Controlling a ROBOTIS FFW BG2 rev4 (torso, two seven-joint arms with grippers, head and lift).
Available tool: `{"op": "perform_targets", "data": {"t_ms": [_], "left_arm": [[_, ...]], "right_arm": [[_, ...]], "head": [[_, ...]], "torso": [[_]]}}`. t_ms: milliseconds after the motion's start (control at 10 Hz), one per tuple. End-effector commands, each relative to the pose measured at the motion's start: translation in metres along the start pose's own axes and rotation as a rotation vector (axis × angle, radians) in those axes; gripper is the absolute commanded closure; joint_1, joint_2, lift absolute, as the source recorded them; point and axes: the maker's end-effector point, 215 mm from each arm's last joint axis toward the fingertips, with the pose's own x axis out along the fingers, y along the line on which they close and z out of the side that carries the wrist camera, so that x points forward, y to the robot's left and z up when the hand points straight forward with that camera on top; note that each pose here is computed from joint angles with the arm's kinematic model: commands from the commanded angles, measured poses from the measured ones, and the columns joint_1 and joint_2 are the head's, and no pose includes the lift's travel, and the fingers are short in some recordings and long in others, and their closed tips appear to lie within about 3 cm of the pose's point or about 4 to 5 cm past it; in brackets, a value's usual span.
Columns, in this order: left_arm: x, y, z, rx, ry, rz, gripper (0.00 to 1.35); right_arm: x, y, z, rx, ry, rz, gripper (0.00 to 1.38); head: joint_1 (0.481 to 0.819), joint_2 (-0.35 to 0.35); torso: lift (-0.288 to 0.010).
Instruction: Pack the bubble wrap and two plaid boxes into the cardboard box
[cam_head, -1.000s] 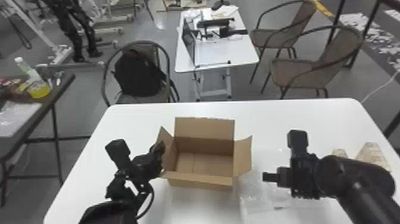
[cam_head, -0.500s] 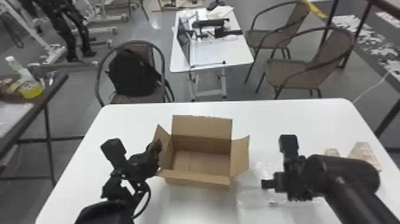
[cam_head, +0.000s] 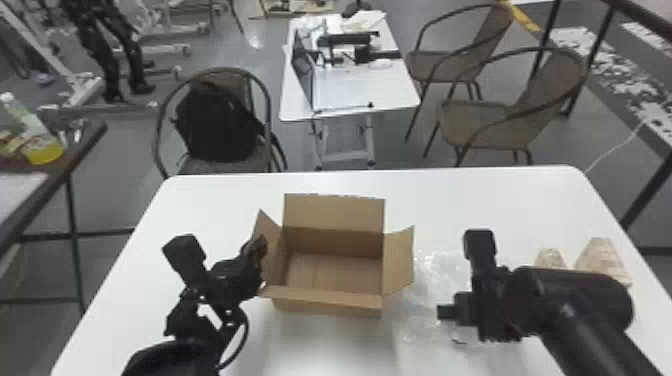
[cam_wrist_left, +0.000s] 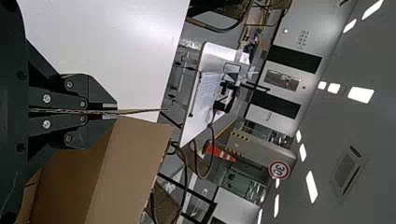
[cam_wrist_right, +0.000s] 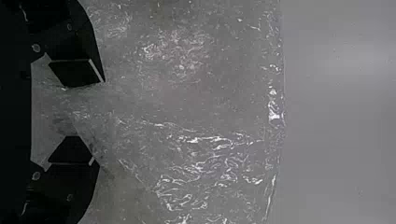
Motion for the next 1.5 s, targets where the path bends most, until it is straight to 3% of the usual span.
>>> {"op": "perform_targets", "data": {"t_ms": [0,300,700,1100,1400], "left_arm": [[-0.001,0.000,0.000,-0.007,-0.005,0.000,1.21],[-0.003,0.002,0.002,-0.020,-0.015,0.006,1.21],[-0.007,0.008,0.002,-0.026,-0.024,0.015,1.21],[-0.011,0.013,0.003,-0.035,-0.032,0.024,1.21],[-0.009,0.013,0.002,-0.032,-0.025,0.029,1.21]], "right_arm": [[-0.003,0.010,-0.001,0.047,-0.017,0.068,1.19],[-0.033,0.020,0.018,0.058,-0.112,0.144,1.19],[-0.102,0.020,0.028,0.073,-0.238,0.252,1.19],[-0.209,0.018,0.058,0.087,-0.446,0.338,1.19],[-0.269,0.053,0.096,0.070,-0.555,0.523,1.19]], "head": [[0.695,0.141],[0.695,0.157],[0.695,0.173],[0.695,0.174],[0.695,0.189]], "torso": [[-0.014],[-0.014],[-0.014],[-0.014],[-0.014]]}}
